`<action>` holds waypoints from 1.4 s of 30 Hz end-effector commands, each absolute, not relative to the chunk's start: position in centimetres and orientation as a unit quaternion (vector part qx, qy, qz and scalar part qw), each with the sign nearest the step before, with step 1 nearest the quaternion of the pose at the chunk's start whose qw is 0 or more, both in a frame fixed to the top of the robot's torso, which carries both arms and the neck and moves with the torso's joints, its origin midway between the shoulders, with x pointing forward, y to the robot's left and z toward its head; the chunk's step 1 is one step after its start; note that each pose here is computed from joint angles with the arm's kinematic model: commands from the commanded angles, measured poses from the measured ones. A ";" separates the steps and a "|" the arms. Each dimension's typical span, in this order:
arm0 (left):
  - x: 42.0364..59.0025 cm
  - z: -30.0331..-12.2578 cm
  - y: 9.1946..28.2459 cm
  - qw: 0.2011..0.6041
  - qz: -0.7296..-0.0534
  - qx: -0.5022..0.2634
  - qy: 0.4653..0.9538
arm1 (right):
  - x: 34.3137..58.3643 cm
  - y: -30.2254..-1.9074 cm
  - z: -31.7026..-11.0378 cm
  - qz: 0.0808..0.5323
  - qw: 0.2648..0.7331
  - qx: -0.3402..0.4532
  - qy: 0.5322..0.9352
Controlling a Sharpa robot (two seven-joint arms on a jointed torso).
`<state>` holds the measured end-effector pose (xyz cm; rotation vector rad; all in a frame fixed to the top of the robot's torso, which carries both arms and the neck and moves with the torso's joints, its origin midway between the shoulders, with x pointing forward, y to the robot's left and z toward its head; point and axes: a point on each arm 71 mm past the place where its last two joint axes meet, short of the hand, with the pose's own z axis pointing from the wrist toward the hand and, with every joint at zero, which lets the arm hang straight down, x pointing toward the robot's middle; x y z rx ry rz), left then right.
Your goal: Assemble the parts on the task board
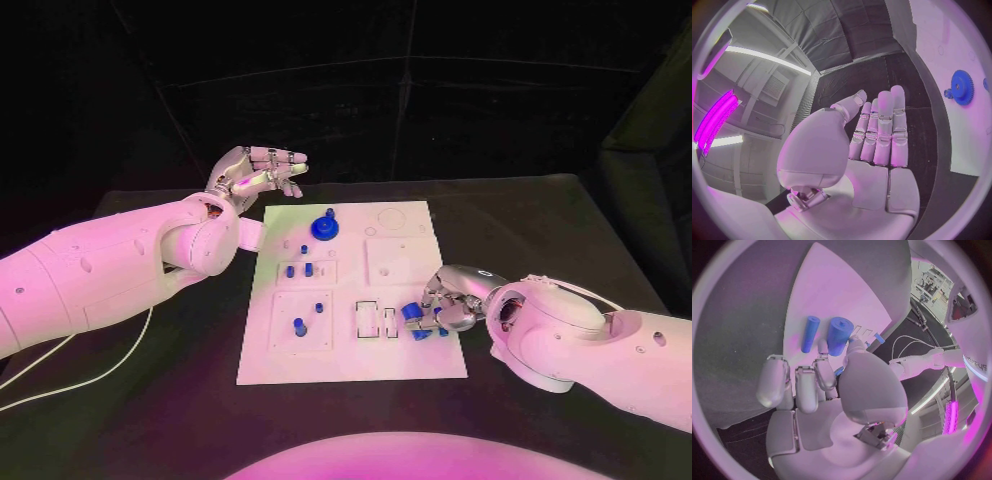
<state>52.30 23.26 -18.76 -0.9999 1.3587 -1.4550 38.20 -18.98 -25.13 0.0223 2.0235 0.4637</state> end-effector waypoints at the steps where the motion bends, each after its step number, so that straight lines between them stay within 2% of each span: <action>1: 52.3 -18.7 23.2 0.436 -0.591 -0.401 0.548 | 38.0 -18.9 -26.0 0.164 0.498 -0.010 0.852; 8: 52.3 -18.7 23.3 0.437 -0.590 -0.401 0.548 | 37.8 -18.3 -26.0 0.176 0.510 0.001 0.842; 15: 52.2 -18.7 23.3 0.437 -0.590 -0.401 0.548 | 37.5 -18.2 -25.0 0.213 0.542 0.041 0.812; 20: 52.2 -18.7 23.3 0.436 -0.590 -0.401 0.548 | 37.1 -18.2 -24.3 0.242 0.548 0.083 0.796; 29: 52.2 -18.7 23.3 0.435 -0.590 -0.401 0.549 | 36.5 -16.9 -23.8 0.284 0.535 0.116 0.787; 42: 52.2 -18.6 23.1 0.433 -0.592 -0.401 0.549 | 37.0 -14.7 -25.2 0.274 0.487 0.117 0.821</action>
